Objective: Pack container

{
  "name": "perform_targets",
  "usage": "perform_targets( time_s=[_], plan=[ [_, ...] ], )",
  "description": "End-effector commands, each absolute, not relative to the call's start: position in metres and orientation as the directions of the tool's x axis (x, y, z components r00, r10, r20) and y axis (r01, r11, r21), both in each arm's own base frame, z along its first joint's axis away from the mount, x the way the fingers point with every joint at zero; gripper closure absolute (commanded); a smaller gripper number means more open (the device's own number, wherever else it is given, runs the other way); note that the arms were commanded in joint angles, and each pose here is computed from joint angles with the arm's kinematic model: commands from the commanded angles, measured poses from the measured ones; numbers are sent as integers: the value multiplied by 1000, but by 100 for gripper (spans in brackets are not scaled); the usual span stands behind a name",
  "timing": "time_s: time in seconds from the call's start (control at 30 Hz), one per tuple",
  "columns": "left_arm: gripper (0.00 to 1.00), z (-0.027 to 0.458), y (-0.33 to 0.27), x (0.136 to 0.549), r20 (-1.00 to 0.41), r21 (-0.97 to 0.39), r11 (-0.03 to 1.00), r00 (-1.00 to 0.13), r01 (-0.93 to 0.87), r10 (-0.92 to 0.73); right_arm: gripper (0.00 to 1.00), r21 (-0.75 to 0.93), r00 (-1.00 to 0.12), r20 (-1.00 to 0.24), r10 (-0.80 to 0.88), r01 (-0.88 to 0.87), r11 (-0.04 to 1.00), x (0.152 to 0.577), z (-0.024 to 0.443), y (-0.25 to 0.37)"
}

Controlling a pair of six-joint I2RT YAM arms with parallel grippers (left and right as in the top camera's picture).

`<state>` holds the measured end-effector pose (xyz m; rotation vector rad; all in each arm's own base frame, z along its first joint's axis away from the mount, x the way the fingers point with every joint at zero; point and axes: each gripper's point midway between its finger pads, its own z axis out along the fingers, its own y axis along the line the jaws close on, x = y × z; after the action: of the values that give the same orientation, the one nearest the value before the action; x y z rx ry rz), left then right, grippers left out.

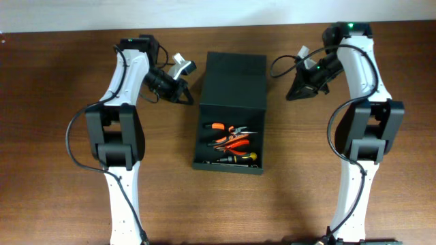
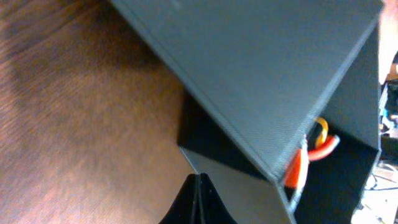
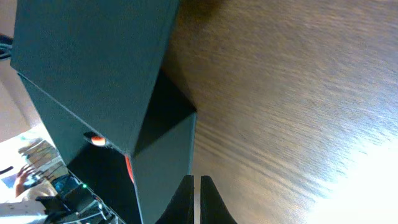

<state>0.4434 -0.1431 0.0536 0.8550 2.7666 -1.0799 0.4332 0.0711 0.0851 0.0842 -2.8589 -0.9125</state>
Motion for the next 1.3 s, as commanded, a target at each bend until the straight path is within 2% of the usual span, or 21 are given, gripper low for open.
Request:
perform_targets(
  time_s=[0.0, 0.27, 0.53, 0.7, 0.87, 1.03, 1.27],
  plan=[
    [98, 45, -153, 450, -263, -659, 565, -856, 496, 445, 96, 644, -988, 109, -108, -13, 765, 439, 75, 85],
    [98, 26, -157, 472, -296, -659, 579, -873, 480, 387, 96, 700, -979, 174, -105, 48, 712, 440, 41, 94],
    [98, 7, -166, 484, -307, -686, 568, -889, 455, 341, 96, 730, -977, 184, -109, 62, 681, 443, 17, 100],
    [98, 1, -176, 491, -312, -722, 544, -902, 428, 298, 96, 804, -983, 155, -103, 64, 592, 450, 20, 113],
    [98, 9, -187, 496, -343, -747, 502, -899, 436, 271, 96, 829, -981, 148, -128, 53, 557, 449, 17, 130],
    [98, 16, -192, 498, -358, -768, 468, -899, 438, 254, 96, 885, -982, 68, -178, -23, 466, 450, 29, 163],
    [98, 16, -192, 498, -358, -768, 468, -899, 438, 254, 96, 883, -985, 5, -175, -77, 462, 463, 25, 172]
  ],
)
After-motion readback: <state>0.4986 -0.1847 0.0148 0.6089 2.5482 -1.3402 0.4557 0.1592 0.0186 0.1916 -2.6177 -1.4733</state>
